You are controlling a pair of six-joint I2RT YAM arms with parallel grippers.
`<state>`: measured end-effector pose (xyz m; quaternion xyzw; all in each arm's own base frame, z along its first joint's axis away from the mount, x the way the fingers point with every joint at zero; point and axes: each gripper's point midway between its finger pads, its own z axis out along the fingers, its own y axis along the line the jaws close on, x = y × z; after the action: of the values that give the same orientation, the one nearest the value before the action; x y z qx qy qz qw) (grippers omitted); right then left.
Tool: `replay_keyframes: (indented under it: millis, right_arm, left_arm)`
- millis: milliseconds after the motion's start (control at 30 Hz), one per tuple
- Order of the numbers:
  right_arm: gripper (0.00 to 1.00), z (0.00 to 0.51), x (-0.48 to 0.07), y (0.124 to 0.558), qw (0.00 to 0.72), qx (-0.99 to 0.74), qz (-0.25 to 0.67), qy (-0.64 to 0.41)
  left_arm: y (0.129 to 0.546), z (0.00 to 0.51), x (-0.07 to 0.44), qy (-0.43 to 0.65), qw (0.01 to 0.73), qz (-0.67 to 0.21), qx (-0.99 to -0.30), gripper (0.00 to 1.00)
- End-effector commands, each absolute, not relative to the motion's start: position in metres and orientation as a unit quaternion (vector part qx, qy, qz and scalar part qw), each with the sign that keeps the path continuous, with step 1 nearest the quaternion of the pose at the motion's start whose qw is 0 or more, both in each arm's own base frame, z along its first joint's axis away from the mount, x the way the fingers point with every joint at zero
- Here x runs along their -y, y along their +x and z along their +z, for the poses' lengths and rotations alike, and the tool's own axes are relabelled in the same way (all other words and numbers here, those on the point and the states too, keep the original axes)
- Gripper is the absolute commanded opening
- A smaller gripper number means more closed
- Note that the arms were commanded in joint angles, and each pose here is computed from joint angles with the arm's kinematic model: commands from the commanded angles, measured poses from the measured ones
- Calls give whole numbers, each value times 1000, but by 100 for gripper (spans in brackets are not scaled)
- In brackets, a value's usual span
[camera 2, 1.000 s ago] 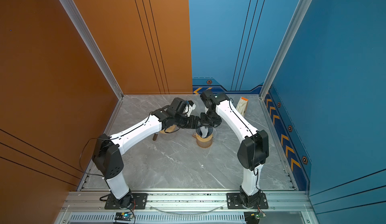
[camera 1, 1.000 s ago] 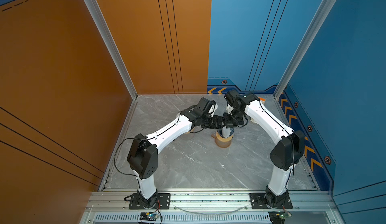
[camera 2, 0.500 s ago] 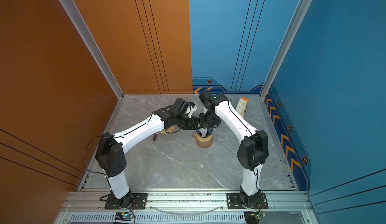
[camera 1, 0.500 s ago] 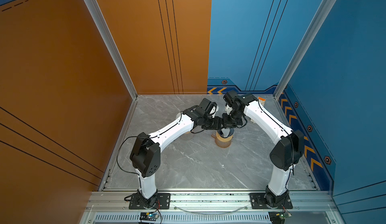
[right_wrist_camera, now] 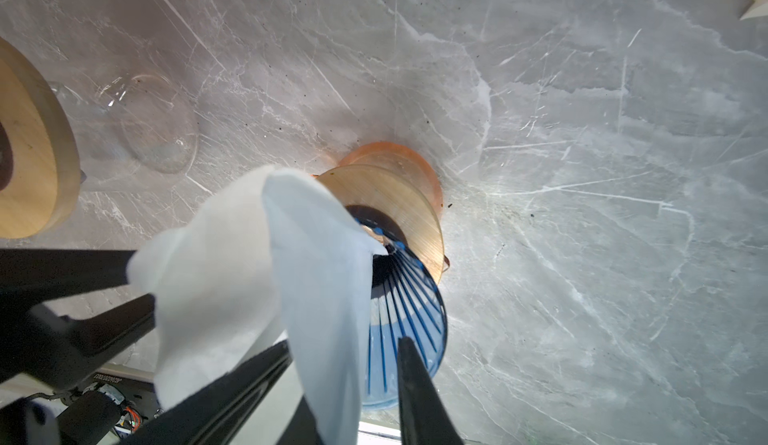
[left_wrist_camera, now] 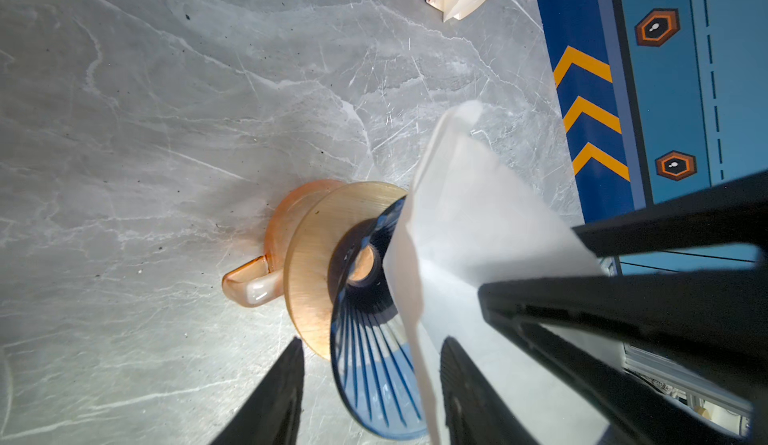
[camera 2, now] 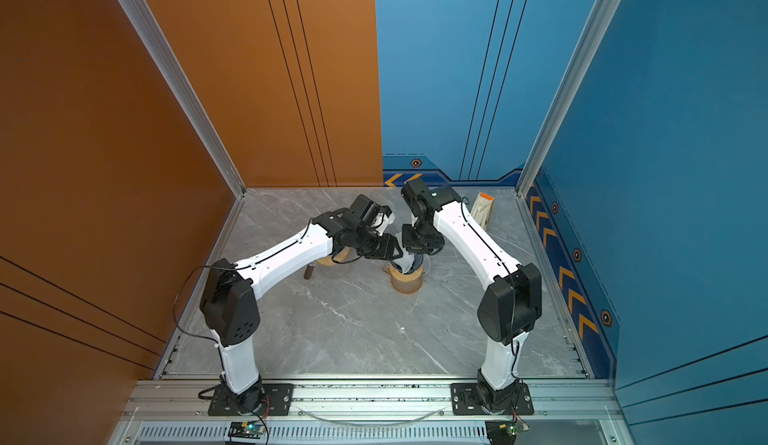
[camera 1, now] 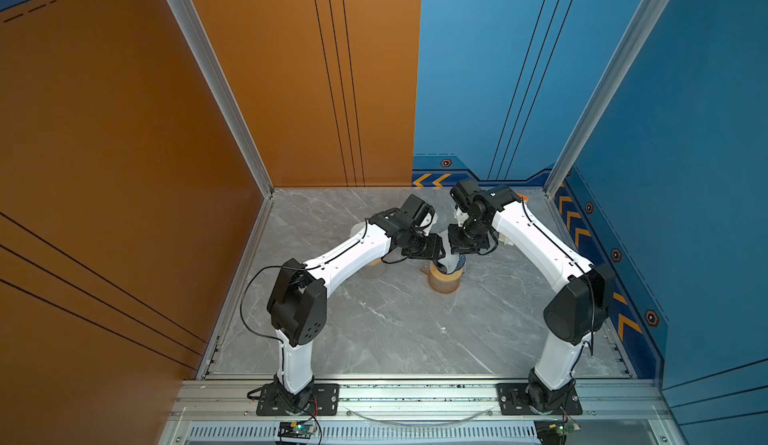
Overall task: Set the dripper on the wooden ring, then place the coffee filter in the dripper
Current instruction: 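Lower the filter into the blue cone while the left gripper steadies the cone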
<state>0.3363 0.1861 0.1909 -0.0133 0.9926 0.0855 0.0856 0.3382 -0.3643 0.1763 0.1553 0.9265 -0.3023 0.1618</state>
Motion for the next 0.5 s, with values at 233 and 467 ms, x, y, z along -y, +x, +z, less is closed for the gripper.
replay_keyframes:
  millis: [233, 467]
  right_arm:
    - [25, 182, -158, 329, 89, -995, 39, -5]
    - [29, 175, -157, 329, 83, -996, 30, -7]
  left_arm:
    - [328, 167, 358, 172, 153, -278, -933, 55]
    - [328, 168, 354, 176, 153, -268, -935, 55]
